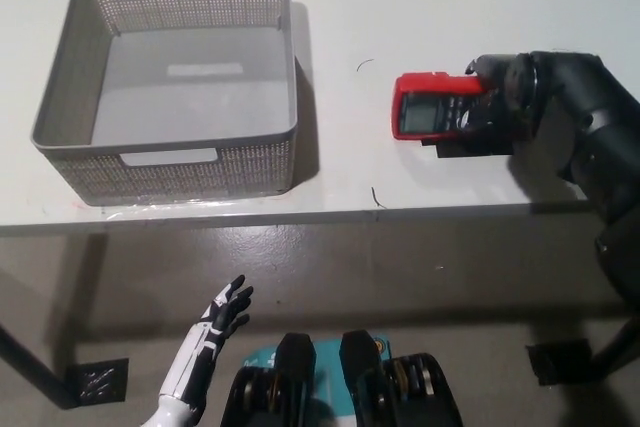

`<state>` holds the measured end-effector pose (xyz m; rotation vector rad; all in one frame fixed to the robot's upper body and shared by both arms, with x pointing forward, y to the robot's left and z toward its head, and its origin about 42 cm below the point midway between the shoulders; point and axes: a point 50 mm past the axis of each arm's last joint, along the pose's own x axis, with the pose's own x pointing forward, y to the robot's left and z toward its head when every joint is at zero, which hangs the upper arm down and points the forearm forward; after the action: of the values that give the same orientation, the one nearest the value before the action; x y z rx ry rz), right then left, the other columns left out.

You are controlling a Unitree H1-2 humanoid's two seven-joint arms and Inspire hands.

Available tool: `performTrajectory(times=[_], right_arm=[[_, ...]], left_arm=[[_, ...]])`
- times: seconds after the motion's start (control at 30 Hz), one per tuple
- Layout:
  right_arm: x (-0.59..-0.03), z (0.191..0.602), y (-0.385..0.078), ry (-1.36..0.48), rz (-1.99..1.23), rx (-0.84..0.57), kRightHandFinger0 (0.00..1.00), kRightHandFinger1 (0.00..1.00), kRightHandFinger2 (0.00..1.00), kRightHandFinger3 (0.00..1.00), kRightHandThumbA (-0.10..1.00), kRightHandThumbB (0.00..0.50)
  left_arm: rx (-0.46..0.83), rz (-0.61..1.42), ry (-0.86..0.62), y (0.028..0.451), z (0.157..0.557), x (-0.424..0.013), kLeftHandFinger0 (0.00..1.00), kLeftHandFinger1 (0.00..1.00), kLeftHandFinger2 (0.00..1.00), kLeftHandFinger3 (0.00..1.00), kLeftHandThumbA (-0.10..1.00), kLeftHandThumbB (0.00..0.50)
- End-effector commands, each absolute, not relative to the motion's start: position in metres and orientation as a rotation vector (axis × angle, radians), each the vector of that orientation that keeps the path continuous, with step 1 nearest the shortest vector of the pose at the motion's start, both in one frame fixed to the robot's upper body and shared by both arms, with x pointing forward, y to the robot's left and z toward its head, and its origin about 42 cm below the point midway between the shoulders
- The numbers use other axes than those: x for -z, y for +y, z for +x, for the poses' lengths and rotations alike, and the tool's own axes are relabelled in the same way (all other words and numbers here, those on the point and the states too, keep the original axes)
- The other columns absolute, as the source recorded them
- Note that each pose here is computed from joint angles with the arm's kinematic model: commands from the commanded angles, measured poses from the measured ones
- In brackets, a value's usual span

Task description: Use the right hand to pick up a multimeter on the right side and put it into a container on the left side

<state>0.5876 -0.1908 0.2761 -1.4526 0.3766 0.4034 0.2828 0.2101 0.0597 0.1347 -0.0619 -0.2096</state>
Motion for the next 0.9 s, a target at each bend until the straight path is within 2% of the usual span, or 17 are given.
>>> performTrajectory(times=[0.0,0.03,0.07,0.1,0.13,0.17,0.2,0.23,0.43,0.5,0.57,0.63,0.7,0.73,0.77,0.8,0.87], right_arm=[[-0.240,0.577,-0.186,0.063,-1.369,-0.214,0.01,0.03,0.18,0.26,-0.10,0.171],[-0.241,0.577,-0.187,0.070,-1.298,-0.200,0.00,0.06,0.28,0.29,-0.10,0.155],[-0.241,0.577,-0.188,0.077,-1.251,-0.196,0.00,0.28,0.64,0.61,-0.10,0.143],[-0.241,0.577,-0.188,0.079,-1.236,-0.194,0.00,0.34,0.76,0.72,-0.10,0.157],[-0.242,0.577,-0.191,0.081,-1.192,-0.193,0.00,0.45,0.81,0.82,-0.10,0.160],[-0.243,0.578,-0.195,0.087,-1.142,-0.182,0.00,0.52,0.83,0.85,-0.10,0.160],[-0.245,0.579,-0.199,0.092,-1.089,-0.172,0.00,0.50,0.77,0.75,-0.10,0.156],[-0.246,0.579,-0.201,0.096,-1.054,-0.162,0.00,0.49,0.76,0.75,-0.10,0.156],[-0.258,0.583,-0.212,0.162,-0.659,-0.066,0.01,0.56,0.85,0.81,-0.10,0.144],[-0.265,0.586,-0.219,0.216,-0.317,-0.043,0.00,0.51,0.84,0.79,-0.10,0.119],[-0.269,0.587,-0.225,0.254,-0.055,-0.022,0.01,0.49,0.89,1.00,-0.10,0.122],[-0.274,0.588,-0.230,0.287,0.199,0.034,0.00,0.47,0.93,1.00,-0.10,0.149],[-0.276,0.589,-0.232,0.298,0.339,0.054,0.00,0.35,0.85,1.00,-0.10,0.144],[-0.278,0.589,-0.234,0.309,0.412,0.063,0.00,0.20,0.72,1.00,-0.10,0.135],[-0.278,0.589,-0.235,0.319,0.484,0.058,0.00,0.07,0.63,1.00,-0.10,0.099],[-0.276,0.588,-0.239,0.329,0.546,0.037,0.00,0.00,0.56,1.00,-0.10,0.063],[-0.271,0.586,-0.243,0.324,0.694,0.010,0.00,0.00,0.52,1.00,-0.10,0.053]], left_arm=[[0.245,0.160,-0.153,0.212,0.291,-0.073,1.00,1.00,1.00,1.00,1.00,0.402],[0.240,0.156,-0.155,0.212,0.292,-0.074,1.00,1.00,1.00,1.00,1.00,0.407],[0.234,0.154,-0.146,0.213,0.292,-0.073,1.00,1.00,1.00,1.00,1.00,0.416],[0.232,0.153,-0.142,0.214,0.292,-0.073,1.00,1.00,1.00,1.00,1.00,0.418],[0.235,0.158,-0.138,0.214,0.292,-0.074,1.00,1.00,1.00,1.00,1.00,0.425],[0.234,0.160,-0.144,0.214,0.293,-0.074,1.00,1.00,1.00,1.00,1.00,0.416],[0.240,0.163,-0.145,0.214,0.293,-0.075,1.00,1.00,1.00,1.00,1.00,0.412],[0.240,0.164,-0.146,0.214,0.294,-0.074,1.00,1.00,1.00,1.00,1.00,0.412],[0.238,0.160,-0.134,0.215,0.293,-0.071,1.00,1.00,1.00,1.00,1.00,0.414],[0.238,0.158,-0.133,0.215,0.294,-0.070,1.00,1.00,1.00,1.00,1.00,0.400],[0.236,0.160,-0.130,0.215,0.293,-0.070,1.00,1.00,1.00,1.00,1.00,0.394],[0.238,0.165,-0.125,0.214,0.293,-0.070,1.00,1.00,1.00,1.00,1.00,0.393],[0.239,0.167,-0.113,0.215,0.292,-0.069,1.00,1.00,1.00,1.00,1.00,0.407],[0.232,0.154,-0.114,0.215,0.292,-0.068,1.00,1.00,1.00,1.00,1.00,0.413],[0.231,0.148,-0.115,0.215,0.291,-0.067,1.00,1.00,1.00,1.00,1.00,0.404],[0.230,0.151,-0.113,0.215,0.291,-0.066,1.00,1.00,1.00,1.00,1.00,0.412],[0.230,0.152,-0.114,0.217,0.289,-0.065,1.00,1.00,1.00,1.00,1.00,0.408]])
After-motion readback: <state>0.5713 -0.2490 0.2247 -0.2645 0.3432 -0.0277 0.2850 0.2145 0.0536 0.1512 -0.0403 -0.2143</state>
